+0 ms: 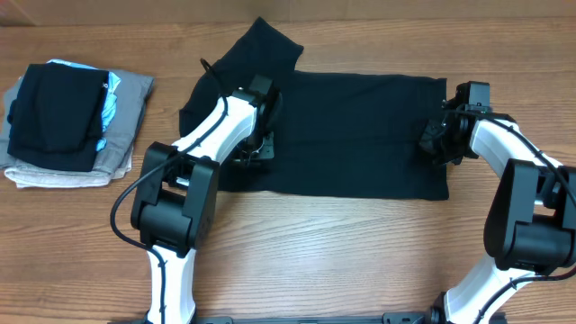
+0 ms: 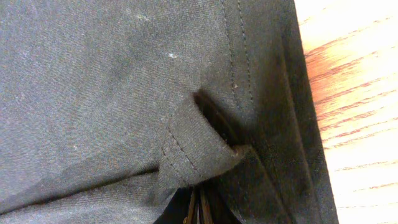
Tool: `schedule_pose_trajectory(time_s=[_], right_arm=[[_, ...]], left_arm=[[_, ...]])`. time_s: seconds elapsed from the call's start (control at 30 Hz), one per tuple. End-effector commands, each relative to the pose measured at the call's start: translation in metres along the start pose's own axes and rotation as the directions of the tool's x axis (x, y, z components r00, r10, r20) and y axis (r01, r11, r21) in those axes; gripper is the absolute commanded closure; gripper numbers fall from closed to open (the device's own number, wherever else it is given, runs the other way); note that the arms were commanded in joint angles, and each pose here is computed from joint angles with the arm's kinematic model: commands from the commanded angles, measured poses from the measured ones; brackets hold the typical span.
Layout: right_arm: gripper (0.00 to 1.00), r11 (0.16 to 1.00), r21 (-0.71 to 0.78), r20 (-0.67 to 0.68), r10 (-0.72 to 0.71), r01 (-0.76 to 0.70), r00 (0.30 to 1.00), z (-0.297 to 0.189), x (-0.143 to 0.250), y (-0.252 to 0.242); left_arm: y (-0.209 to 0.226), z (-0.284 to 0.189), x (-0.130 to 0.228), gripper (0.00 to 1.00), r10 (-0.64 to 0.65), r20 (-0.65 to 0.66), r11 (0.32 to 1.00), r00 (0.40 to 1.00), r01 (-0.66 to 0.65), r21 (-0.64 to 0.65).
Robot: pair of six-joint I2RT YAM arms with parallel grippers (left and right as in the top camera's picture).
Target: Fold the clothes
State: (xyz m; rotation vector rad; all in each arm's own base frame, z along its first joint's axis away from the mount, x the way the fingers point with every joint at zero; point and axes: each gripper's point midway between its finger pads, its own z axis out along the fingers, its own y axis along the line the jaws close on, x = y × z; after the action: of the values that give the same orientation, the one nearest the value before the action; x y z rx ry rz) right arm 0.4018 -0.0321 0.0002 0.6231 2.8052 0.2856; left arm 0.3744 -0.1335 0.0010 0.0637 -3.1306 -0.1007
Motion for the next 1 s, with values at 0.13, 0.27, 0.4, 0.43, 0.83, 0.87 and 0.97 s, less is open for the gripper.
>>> schedule_pose_trajectory(time_s=[0.13, 0.27, 0.4, 0.43, 0.83, 0.87, 0.97], right_arm=[[0.94, 0.999, 0.03, -0.073, 0.014, -0.012, 0.997, 0.021, 0.019, -0.01], [0.94, 0.999, 0.03, -0.073, 0.014, -0.012, 0.997, 0.021, 0.019, -0.01], [0.94, 0.999, 0.03, -0.073, 0.014, -0.012, 0.997, 0.021, 0.019, -0.01], [0.94, 0.999, 0.03, -0.073, 0.014, -0.012, 0.997, 0.021, 0.019, -0.01], [0.93, 0.999, 0.032, -0.076, 0.014, -0.012, 0.997, 0.021, 0.02, -0.01], [0.93, 0.999, 0.032, -0.076, 0.015, -0.013, 0.997, 0.021, 0.02, -0.01], [0.93, 0.999, 0.032, -0.076, 0.015, -0.013, 0.997, 0.021, 0.02, -0.01]], left_arm=[[0.011, 0.008, -0.01, 0.96, 0.012, 0.022, 0.997, 1.0, -0.01, -0.078], [0.009, -0.001, -0.018, 0.96, 0.011, 0.045, 0.997, 0.999, -0.008, -0.075], [0.007, -0.016, -0.03, 0.96, 0.007, 0.078, 0.998, 0.997, -0.002, -0.065], [0.006, -0.02, -0.033, 0.96, 0.005, 0.086, 0.998, 0.996, 0.0, -0.061], [0.002, -0.027, -0.058, 0.9, -0.009, 0.182, 0.999, 0.983, 0.017, -0.043], [0.002, -0.027, -0.059, 0.88, -0.01, 0.184, 0.999, 0.983, 0.017, -0.041], [0.002, -0.027, -0.057, 0.77, 0.0, 0.176, 0.999, 0.984, 0.009, -0.046]])
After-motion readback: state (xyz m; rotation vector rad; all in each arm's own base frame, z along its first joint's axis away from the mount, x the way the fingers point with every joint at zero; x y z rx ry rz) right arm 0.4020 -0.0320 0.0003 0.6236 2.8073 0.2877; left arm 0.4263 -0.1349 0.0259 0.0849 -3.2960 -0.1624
